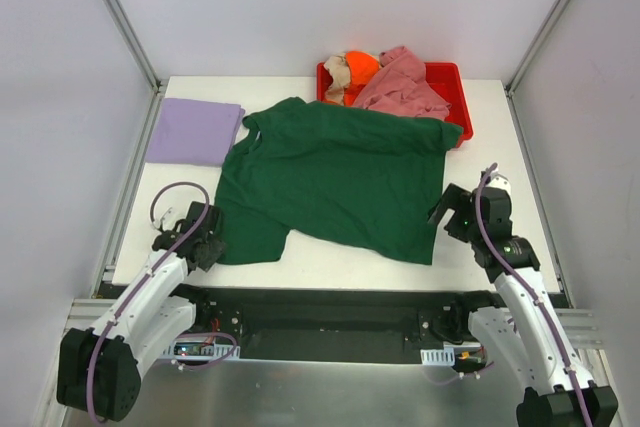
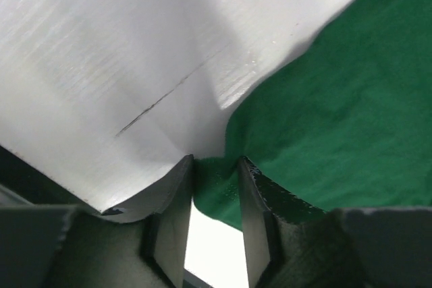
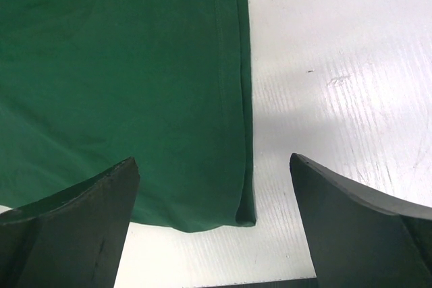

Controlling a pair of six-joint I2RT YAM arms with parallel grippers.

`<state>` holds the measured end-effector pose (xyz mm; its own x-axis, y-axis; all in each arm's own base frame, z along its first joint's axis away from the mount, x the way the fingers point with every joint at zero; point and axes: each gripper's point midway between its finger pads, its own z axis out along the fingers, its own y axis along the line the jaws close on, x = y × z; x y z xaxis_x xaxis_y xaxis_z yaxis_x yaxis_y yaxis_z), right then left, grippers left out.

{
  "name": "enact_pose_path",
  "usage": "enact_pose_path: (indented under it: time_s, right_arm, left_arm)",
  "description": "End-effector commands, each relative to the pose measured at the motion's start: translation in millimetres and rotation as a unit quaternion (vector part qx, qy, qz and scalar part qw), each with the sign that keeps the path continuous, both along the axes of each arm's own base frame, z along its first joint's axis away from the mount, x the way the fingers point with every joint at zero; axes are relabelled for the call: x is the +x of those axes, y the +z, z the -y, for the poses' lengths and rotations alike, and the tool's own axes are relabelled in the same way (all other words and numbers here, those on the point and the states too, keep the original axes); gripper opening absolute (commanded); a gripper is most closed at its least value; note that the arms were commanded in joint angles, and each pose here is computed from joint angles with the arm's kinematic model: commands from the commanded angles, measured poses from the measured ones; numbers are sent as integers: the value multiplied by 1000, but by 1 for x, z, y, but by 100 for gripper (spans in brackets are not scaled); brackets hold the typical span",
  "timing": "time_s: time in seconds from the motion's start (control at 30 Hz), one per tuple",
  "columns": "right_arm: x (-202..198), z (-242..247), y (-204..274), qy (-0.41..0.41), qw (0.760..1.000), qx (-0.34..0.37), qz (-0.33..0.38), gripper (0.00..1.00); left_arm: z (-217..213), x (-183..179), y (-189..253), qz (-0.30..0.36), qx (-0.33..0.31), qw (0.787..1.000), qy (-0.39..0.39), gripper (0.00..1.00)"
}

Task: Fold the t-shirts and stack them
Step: Flatten out the tshirt

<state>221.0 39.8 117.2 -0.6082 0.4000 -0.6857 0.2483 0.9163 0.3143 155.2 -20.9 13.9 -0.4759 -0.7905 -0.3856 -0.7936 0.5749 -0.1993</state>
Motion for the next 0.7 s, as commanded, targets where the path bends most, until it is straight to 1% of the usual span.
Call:
enact_pose_path:
  time_s: [0.0,0.03,0.07,0.1,0.2,0.27,0.33,0.43,0.47,0.67]
  right_arm:
    - [-9,-2,-4,6,1000,2,-21,96]
    - [-12,-2,-6,6,1000,3,-27,96]
    - [-14,-2,-8,7,999,4,-33,96]
    - [-17,-3,-10,8,999,6,-40,96]
    - [-35,-5,-26,6,995,11,-95,97]
    - [-51,-6,-37,6,989,2,-147,98]
    - [-61,-13,-48,13,984,-12,-178,99]
    - [-73,-30,-62,27,979,-15,-200,94]
    - [-76,-32,-68,22,978,-14,-206,91]
    - [-85,-32,-80,2,975,-21,-221,68]
  left_arm:
    - [5,-1,-9,-1,-12,1000,-23,24]
    - [6,0,-9,1,-14,1000,-28,14]
    - [6,1,-9,2,-15,999,-28,0]
    - [7,1,-8,5,-17,999,-32,0]
    - [9,5,-3,26,-17,998,-49,0]
    - [10,9,1,44,-17,997,-59,0]
    - [10,10,4,58,-19,996,-65,0]
    - [11,11,7,71,-21,995,-72,0]
    - [11,11,7,75,-19,994,-76,0]
    - [8,13,10,81,-10,994,-78,0]
